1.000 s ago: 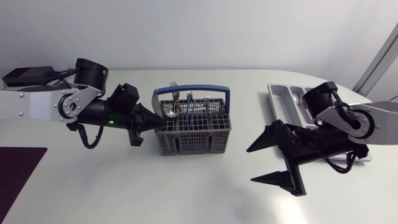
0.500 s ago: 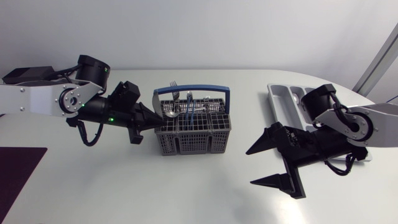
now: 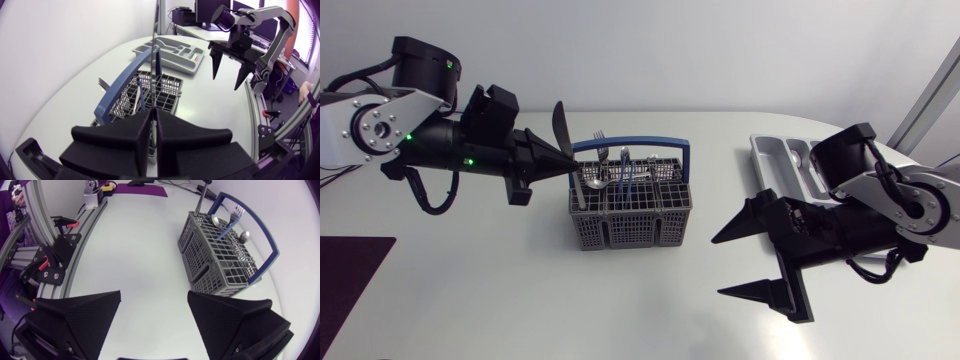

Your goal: Unload the cutlery basket into the drawer organizer.

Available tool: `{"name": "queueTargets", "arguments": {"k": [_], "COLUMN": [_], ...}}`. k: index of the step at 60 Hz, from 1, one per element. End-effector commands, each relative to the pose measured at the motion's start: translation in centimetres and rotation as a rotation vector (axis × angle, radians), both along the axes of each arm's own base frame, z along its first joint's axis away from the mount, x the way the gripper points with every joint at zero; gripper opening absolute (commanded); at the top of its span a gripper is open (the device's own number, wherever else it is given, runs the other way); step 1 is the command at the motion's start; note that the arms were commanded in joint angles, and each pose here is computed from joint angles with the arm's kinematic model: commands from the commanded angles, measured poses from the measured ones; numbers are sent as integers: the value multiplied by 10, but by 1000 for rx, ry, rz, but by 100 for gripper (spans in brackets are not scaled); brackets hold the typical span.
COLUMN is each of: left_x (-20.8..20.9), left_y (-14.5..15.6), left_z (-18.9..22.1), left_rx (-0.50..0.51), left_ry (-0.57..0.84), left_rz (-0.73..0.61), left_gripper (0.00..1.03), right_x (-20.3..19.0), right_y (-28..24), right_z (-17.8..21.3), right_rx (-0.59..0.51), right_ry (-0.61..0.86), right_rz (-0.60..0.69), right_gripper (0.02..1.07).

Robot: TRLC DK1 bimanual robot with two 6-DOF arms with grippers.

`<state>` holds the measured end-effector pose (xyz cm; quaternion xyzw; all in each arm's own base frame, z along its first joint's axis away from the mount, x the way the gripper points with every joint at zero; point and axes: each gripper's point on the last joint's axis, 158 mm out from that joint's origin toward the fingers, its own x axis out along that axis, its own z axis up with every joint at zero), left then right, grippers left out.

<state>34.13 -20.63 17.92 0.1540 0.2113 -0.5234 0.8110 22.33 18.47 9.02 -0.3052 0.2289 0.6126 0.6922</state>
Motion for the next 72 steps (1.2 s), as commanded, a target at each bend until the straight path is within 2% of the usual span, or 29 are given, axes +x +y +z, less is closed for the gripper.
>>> {"name": "queueTargets", "arguments": {"k": [1,16,25,58,72], "left_x": [1,-2,0,2,0], "left_y": [-2,-2,-1,3,7], "left_z": [35,63,66,10,-4], "left_rx": [-50,-95,-96,-56,-77], "left_ry": [-38,-39,-46,39,18], "left_rz": [10,44,49,85,163], "left_gripper": [3,3,3,3,3], "right_x": [-3,4,2,-5,14], "right_y": [4,15,18,16,40], "right_z": [7,28,29,16,10], "right_rx": [16,65,71,54,62], "right_ry": [6,-10,-10,-21,-46], "right_rz": [-20,-60,-59,-65,-128], "right_gripper": [98,98,98,98,98]}}
